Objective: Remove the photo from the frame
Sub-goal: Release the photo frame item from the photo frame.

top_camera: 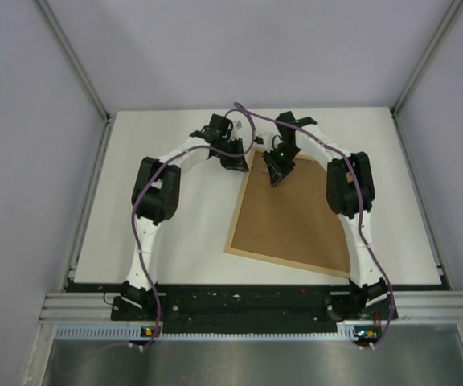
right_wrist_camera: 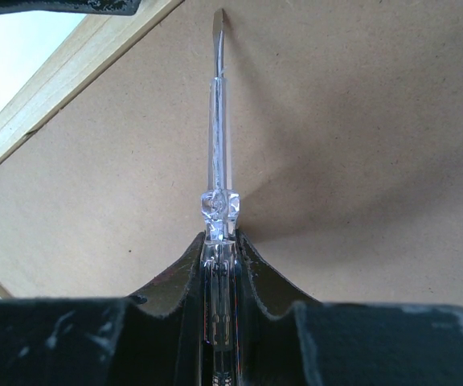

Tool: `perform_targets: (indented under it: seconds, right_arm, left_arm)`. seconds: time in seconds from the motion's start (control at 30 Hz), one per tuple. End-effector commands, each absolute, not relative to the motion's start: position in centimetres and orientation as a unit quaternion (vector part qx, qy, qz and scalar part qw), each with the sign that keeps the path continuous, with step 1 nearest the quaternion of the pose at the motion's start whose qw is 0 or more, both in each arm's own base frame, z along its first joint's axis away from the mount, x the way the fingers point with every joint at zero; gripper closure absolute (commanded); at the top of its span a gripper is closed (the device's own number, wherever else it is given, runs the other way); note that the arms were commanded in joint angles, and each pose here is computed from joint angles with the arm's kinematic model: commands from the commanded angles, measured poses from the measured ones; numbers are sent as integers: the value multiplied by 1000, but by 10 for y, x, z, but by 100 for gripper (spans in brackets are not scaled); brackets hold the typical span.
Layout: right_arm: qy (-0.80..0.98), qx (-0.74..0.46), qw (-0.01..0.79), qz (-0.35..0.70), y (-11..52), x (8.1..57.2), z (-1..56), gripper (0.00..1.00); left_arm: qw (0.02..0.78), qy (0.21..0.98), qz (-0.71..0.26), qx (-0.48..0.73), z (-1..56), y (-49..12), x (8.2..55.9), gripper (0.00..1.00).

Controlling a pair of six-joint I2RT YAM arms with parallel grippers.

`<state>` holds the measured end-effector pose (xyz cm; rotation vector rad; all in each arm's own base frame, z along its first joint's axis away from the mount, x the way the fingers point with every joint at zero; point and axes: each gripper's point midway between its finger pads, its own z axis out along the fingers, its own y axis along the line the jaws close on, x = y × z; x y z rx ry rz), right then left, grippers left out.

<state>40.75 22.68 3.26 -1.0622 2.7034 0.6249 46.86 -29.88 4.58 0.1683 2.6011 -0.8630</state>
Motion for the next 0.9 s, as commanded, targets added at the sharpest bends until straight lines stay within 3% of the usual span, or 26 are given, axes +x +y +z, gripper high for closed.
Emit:
perform_targets:
  seconds: [0.0,0.87]
  right_arm:
    - [906,-364,100,194,237,422,13,100]
    - [894,-392,104,189,255,427,-8,100]
  left_arm:
    - [202,919,-331,68,55,-308,473,77]
    - [172,925,-322,101,35,-325,446,83]
